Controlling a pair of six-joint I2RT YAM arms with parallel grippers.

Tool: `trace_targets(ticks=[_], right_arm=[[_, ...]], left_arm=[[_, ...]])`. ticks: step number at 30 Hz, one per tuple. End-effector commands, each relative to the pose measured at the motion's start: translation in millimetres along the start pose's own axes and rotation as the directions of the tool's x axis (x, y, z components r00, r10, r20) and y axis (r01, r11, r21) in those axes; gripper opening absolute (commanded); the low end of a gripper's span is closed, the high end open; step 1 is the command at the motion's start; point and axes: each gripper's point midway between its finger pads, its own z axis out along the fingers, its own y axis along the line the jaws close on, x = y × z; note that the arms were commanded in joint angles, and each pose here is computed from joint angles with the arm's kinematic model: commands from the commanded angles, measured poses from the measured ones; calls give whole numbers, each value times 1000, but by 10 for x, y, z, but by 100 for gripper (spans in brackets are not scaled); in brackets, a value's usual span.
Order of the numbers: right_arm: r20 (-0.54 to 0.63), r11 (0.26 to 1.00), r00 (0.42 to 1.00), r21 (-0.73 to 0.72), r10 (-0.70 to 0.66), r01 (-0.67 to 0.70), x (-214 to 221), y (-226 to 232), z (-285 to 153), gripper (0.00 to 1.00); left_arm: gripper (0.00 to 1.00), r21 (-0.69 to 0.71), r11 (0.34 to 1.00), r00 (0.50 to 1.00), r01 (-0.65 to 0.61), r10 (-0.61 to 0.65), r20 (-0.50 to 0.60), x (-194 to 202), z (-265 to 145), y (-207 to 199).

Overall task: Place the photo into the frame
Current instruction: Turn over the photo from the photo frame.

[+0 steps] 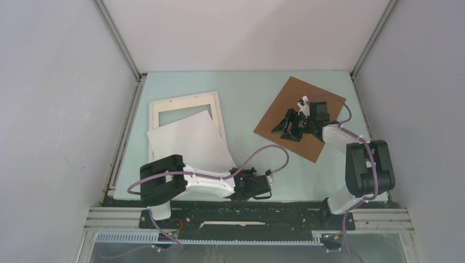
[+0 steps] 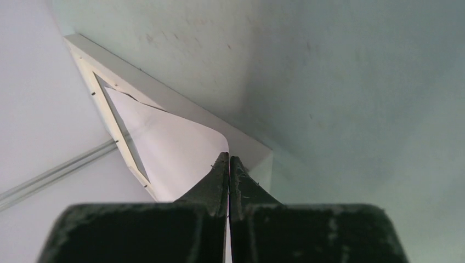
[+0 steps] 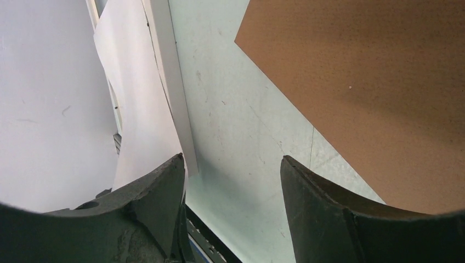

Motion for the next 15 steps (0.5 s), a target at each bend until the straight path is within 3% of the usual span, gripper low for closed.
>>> trace_targets(ticks=[1,6,15], right_arm=[[39,999,998,-25,-44,45,-150,143,-20,72],[33,999,998,-25,-47,48,-130,150,-2,72],[15,997,998,-42,-67,68,-61,233,25,73]], left_arm=[[0,-37,999,996,0,4,95,123,-100,109],[0,-56,997,995,44,-38,96,242,82,318],[0,-86,996,993,38,-28,119,20,128,468]])
